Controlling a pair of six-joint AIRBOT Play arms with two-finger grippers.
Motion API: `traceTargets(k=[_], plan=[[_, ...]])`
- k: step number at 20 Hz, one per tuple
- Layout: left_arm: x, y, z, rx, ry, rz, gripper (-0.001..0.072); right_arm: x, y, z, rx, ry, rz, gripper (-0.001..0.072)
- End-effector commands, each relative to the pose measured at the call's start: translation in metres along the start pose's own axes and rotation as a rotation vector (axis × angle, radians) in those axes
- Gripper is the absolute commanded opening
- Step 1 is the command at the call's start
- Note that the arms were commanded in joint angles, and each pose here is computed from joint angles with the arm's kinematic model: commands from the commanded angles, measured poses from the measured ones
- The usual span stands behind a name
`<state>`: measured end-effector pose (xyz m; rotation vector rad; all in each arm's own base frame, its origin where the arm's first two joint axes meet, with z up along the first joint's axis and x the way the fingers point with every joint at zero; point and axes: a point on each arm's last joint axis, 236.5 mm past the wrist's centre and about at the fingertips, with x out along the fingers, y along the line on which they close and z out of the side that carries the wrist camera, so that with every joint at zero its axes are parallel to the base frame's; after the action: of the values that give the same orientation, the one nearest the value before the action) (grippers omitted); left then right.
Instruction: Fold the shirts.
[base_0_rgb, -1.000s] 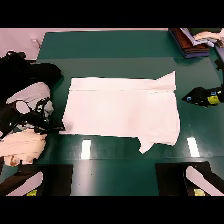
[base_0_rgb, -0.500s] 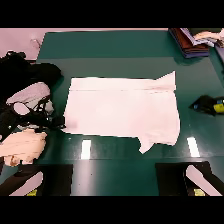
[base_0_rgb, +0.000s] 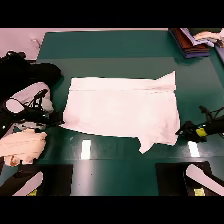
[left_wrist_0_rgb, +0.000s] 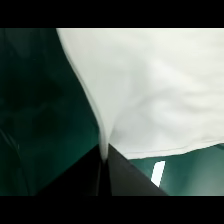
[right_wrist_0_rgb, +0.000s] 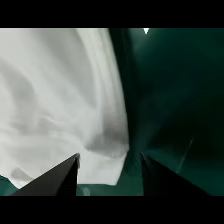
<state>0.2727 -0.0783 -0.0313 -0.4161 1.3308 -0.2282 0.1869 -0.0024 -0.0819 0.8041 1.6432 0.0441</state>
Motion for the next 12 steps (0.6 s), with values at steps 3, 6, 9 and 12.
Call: traceTargets(k=[3, 6, 9, 12], plan=[[-0.001, -0.001, -0.002, 0.003, 0.01, -0.003, 0.0022, 0.027, 0.027, -0.005, -0.129, 0.065, 0.006, 0.0094], [-0.014, -0.01, 0.006, 0.034, 0.002, -0.012, 0.0022, -0.008, 0.062, 0.015, -0.286, -0.058, -0.012, 0.0013], [-0.073, -0.047, 0.06, 0.127, -0.147, -0.042, 0.0022, -0.103, 0.125, 0.044, -0.472, -0.361, -0.024, 0.0012], [-0.196, -0.118, 0.123, 0.287, -0.449, -0.102, 0.0022, -0.247, 0.208, 0.037, -0.668, -0.802, -0.024, 0.0012]])
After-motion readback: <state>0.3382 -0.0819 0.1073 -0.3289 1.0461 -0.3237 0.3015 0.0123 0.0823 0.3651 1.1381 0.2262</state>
